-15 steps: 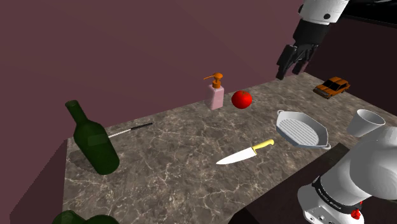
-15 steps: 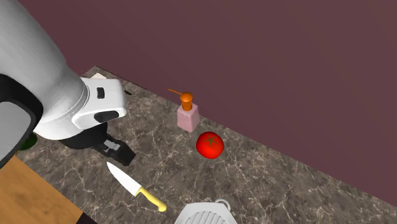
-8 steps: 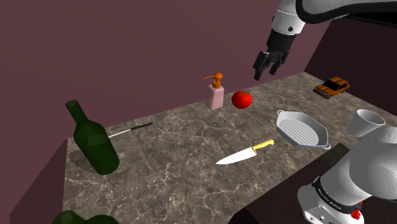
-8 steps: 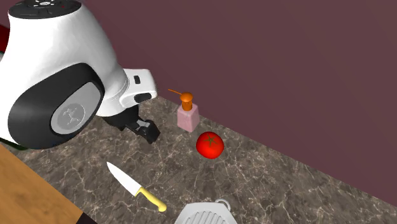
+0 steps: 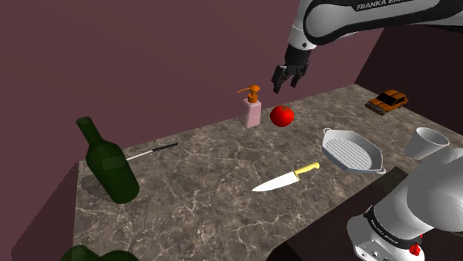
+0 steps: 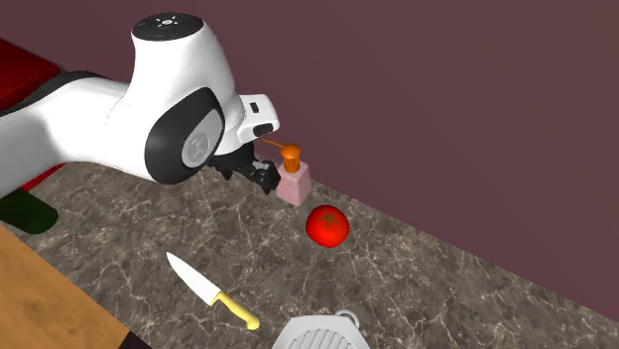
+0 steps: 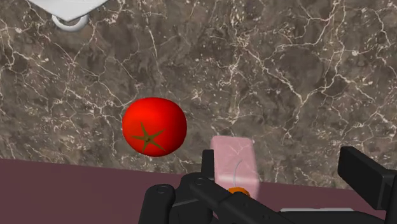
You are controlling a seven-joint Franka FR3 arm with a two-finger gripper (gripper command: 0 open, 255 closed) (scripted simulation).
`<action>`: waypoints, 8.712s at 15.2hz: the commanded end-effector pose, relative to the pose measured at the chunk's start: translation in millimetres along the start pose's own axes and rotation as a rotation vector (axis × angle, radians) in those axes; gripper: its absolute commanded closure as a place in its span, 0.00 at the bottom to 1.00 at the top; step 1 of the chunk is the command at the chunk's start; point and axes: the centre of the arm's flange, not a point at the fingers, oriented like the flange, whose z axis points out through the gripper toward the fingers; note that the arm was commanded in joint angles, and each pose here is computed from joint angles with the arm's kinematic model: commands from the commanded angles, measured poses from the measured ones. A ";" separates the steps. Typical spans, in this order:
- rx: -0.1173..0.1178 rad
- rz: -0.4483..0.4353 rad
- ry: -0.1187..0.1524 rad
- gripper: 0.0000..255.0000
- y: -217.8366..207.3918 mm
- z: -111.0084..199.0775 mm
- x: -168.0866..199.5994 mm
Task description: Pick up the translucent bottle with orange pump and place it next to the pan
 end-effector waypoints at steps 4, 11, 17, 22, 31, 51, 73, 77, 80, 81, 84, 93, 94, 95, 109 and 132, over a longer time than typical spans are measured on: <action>-0.017 -0.015 0.029 0.00 2.2 33.5 52.6; -0.040 -0.035 0.068 0.00 3.0 76.7 128.3; -0.043 -0.037 0.071 0.00 4.1 106.8 137.1; -0.043 -0.037 0.071 0.00 4.7 120.3 138.1; -0.043 -0.037 0.071 1.00 4.7 120.3 138.1; -0.043 -0.037 0.071 1.00 5.6 46.8 145.2; -0.043 -0.037 0.071 1.00 7.1 -68.8 156.4; -0.043 -0.037 0.071 1.00 7.4 -89.9 158.5; -0.043 -0.037 0.071 1.00 7.6 -105.6 160.0; -0.043 -0.037 0.071 1.00 7.7 -110.9 160.5; -0.043 -0.037 0.071 1.00 7.9 -126.7 162.0; -0.043 -0.037 0.071 1.00 8.5 -170.5 166.3; -0.043 -0.037 0.071 1.00 19.8 -171.1 159.5; -0.043 -0.037 0.071 1.00 31.1 -171.7 152.8; -0.043 -0.037 0.071 1.00 189.7 -179.9 58.3; -0.043 -0.037 0.071 1.00 295.3 -111.8 -12.2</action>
